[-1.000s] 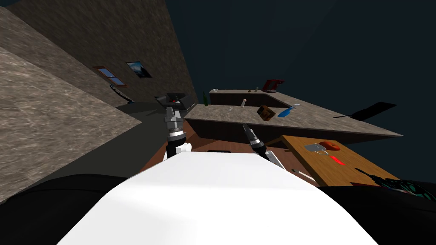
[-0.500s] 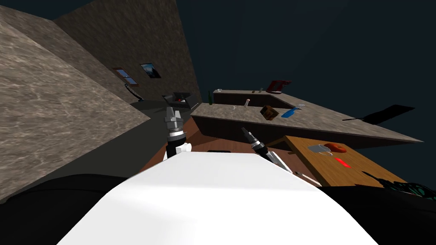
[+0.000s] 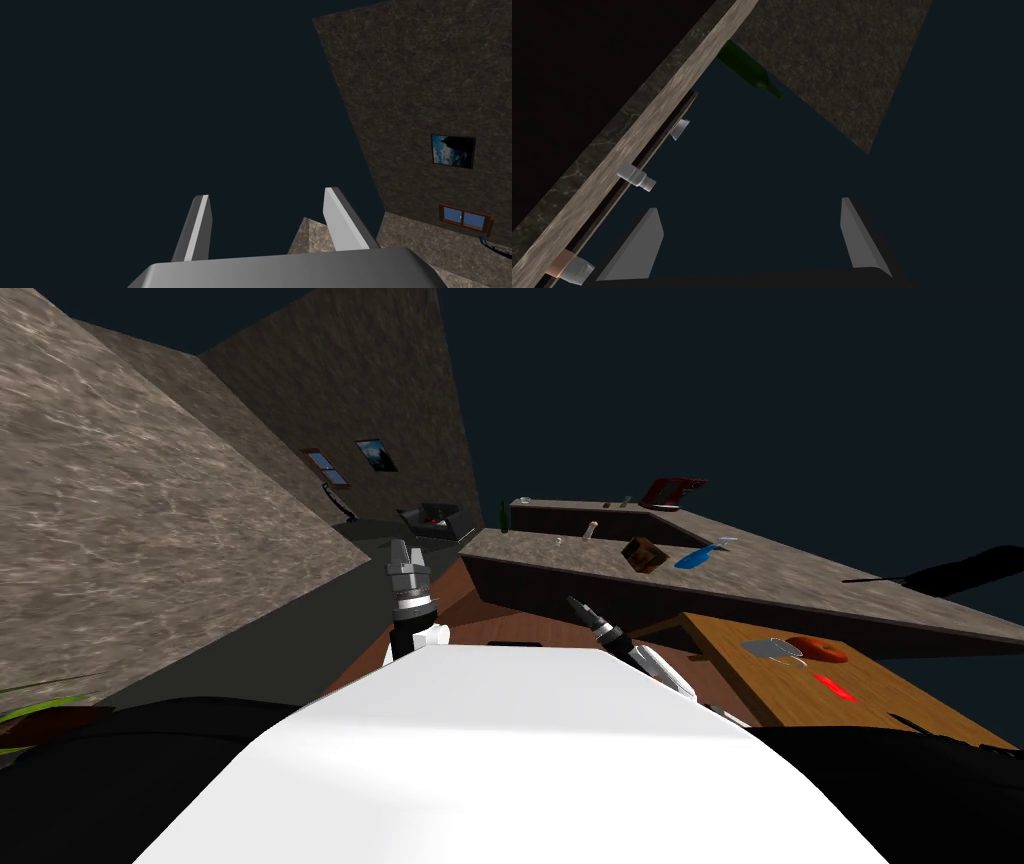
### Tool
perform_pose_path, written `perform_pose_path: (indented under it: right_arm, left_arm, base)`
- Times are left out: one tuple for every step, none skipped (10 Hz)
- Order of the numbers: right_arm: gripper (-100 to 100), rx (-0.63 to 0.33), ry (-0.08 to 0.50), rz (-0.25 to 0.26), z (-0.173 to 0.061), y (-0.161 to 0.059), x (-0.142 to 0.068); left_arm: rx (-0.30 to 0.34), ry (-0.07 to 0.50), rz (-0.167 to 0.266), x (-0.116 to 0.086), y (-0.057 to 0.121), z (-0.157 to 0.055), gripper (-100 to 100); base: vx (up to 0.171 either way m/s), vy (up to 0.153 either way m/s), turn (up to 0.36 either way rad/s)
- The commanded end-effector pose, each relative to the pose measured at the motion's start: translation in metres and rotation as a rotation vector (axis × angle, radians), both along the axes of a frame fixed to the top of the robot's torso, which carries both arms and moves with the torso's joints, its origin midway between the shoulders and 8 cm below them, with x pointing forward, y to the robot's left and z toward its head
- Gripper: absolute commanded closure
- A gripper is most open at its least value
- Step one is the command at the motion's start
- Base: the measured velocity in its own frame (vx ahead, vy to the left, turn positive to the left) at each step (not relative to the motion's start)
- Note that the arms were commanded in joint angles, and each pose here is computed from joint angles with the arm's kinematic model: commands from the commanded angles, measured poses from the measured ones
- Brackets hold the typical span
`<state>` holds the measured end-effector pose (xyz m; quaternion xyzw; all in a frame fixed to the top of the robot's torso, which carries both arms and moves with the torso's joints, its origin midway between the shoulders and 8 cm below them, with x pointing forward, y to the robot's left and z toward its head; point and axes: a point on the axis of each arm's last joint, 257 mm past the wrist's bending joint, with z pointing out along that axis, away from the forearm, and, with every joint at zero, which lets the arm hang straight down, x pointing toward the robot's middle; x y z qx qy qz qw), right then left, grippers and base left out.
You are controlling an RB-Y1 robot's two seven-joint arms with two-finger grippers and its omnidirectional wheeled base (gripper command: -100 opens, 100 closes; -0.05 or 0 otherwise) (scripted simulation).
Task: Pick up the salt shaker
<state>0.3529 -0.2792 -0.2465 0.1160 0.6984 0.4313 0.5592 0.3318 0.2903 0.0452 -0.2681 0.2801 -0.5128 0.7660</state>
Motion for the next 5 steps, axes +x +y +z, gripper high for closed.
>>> perform_pose_path:
  right_arm:
    - [-100, -0.061, 0.058, 0.018, -0.021, -0.015, -0.004]
    - [-100, -0.063, 0.074, 0.007, -0.029, -0.02, -0.005]
    - [-100, -0.118, 0.126, 0.022, -0.047, -0.035, -0.01]
    - [-100, -0.123, 0.143, 0.013, -0.054, -0.04, -0.012]
    - [-100, -0.177, 0.178, 0.034, -0.064, -0.052, -0.015]
  left_arm:
    - [0.0, 0.0, 0.0, 0.0, 0.0, 0.0, 0]
    - [0.0, 0.0, 0.0, 0.0, 0.0, 0.0, 0]
    - [0.0, 0.0, 0.0, 0.0, 0.0, 0.0, 0]
    - [0.0, 0.0, 0.0, 0.0, 0.0, 0.0, 0]
    - [0.0, 0.0, 0.0, 0.0, 0.0, 0.0, 0]
  base:
    - [-0.073, 0.051, 0.236]
    - [-0.068, 0.045, 0.144]
    - [-0.088, 0.046, 0.244]
    - [-0.078, 0.043, 0.13]
    - [-0.078, 0.06, 0.265]
